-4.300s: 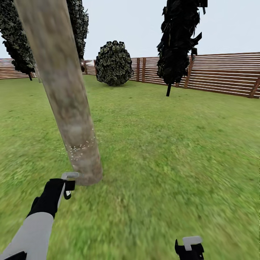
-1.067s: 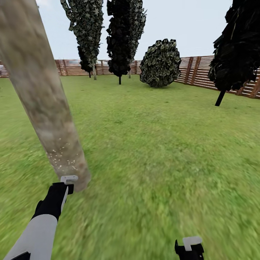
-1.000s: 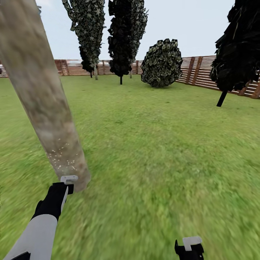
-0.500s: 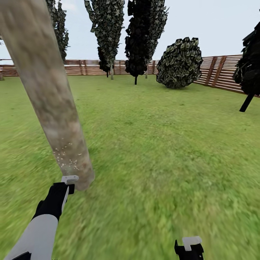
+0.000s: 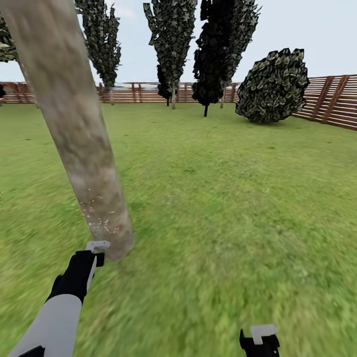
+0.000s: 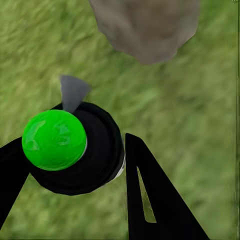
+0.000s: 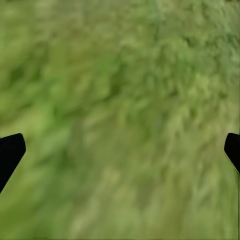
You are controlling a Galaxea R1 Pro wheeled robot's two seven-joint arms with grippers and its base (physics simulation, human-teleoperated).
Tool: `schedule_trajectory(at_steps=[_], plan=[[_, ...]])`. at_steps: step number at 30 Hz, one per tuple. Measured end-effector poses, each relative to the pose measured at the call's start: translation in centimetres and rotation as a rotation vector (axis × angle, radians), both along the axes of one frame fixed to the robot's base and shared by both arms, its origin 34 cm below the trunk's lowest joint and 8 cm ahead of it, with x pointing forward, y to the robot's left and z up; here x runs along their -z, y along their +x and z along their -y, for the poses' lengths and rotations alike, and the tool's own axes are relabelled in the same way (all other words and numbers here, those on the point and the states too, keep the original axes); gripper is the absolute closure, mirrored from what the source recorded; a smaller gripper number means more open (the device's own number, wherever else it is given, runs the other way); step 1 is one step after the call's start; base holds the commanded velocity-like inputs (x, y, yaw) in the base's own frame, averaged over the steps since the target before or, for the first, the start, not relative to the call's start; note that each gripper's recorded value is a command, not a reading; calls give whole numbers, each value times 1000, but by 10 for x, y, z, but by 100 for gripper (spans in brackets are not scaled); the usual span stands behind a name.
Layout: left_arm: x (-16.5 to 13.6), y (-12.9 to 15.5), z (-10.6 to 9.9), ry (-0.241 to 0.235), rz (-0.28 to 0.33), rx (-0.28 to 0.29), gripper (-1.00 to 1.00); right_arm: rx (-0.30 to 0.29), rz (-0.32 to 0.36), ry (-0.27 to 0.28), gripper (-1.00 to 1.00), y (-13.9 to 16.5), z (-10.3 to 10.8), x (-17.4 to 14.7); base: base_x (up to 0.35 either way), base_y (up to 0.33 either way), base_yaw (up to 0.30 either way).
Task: In the garden, pick up the pesticide atomizer on the floor and spray pesticide onto both trees until each tree trunk is fully covered.
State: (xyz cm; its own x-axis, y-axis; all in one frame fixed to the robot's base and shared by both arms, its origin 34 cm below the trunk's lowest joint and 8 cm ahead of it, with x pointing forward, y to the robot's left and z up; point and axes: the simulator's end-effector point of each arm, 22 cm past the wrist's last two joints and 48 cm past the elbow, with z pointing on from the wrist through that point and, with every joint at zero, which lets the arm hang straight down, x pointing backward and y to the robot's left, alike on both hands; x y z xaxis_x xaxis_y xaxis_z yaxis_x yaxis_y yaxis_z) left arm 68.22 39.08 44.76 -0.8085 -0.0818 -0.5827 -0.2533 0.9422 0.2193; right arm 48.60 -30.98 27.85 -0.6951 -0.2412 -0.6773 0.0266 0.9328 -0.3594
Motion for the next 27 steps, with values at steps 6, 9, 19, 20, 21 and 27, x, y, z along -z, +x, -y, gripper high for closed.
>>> schedule_trajectory(at_steps=[6, 9, 19, 20, 21, 27], plan=[[0, 0, 1, -2, 0, 1, 100, 0, 0, -2, -100, 0, 2, 0, 48, -296, 11], [0, 1, 4, -5, 1, 3, 100, 0, 0, -2, -100, 0, 2, 0, 2, -301, 0], [-1, 1, 4, -8, 3, 1, 100, 3, 0, -2, -100, 0, 2, 0, 52, -229, 72], [-2, 2, 5, -10, 6, 0, 100, 3, 0, -2, -100, 0, 2, 0, 8, -17, 262], [-3, 3, 5, -9, 9, -1, 100, 3, 0, -2, -100, 0, 2, 0, 4, -9, 269], [-13, 10, 3, -16, 16, -4, 100, 3, 0, -2, -100, 0, 2, 0, 1, -2, 275]])
